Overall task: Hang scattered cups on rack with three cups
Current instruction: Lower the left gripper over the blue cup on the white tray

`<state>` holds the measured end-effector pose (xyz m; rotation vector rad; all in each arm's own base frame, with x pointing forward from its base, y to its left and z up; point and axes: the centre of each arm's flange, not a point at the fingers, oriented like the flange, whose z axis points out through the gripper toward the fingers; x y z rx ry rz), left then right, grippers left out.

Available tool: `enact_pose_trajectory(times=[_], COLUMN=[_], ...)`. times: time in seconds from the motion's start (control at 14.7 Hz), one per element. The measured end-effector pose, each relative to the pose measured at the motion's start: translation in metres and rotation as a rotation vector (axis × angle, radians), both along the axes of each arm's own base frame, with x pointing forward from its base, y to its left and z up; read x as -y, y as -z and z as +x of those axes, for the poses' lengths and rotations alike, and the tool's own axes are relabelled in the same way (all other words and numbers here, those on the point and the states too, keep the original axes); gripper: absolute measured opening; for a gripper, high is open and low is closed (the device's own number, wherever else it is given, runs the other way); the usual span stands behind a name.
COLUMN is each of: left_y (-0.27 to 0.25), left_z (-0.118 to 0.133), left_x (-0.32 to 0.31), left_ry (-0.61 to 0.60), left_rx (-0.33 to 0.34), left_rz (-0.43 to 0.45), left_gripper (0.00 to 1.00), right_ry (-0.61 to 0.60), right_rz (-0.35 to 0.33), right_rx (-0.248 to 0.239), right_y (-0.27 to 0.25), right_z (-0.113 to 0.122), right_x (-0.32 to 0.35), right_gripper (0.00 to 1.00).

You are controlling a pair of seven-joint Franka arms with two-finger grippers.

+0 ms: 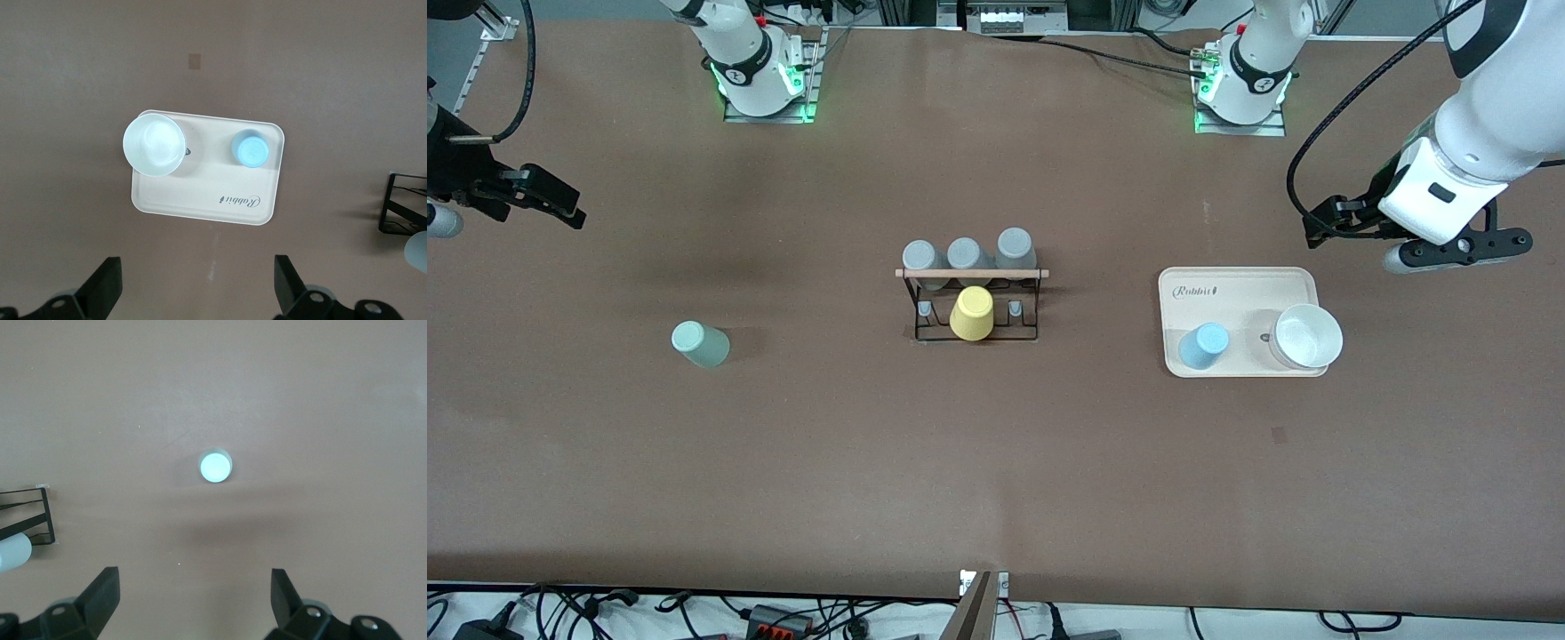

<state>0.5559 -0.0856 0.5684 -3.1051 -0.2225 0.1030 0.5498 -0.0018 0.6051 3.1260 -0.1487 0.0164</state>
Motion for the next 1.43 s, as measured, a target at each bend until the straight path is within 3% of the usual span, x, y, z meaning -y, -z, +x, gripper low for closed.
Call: enact_pose_trajectory(times=[0.48,0.61,1.02,1.15,1.43], left_y=[0.002,0.02,0.158,0.196,0.25], left_z=[0.001,0.012,0.068,0.072,0.058], left_x=[-0.002,-0.008,-0.007,0.0,0.034], left_ry=[-0.004,-0.012,0.024,0.035,0.012], left_rx=[-0.005,-0.018,-0.1,-0.135,-0.108], left_rz=[-0.001,-0.011,-0.03,-0.045,-0.054], left_gripper=[1.0,1.0,1.0,1.0,1.0], right_ry=[-0.002,-0.004,-0.004,-0.004,-0.004], right_rz=[0.0,0.0,0.0,0.0,0.0], right_rx=[-0.006,-0.004,-0.003,-0.003,-0.005], right_y=[-0.001,-0.003,-0.003,-0.003,-0.002], right_z=[-0.001,-0.001,-0.001,-0.001,0.0], right_x=[-0.001,-0.002,-0.002,-0.002,-0.002], right_gripper=[1.0,1.0,1.0,1.0,1.0])
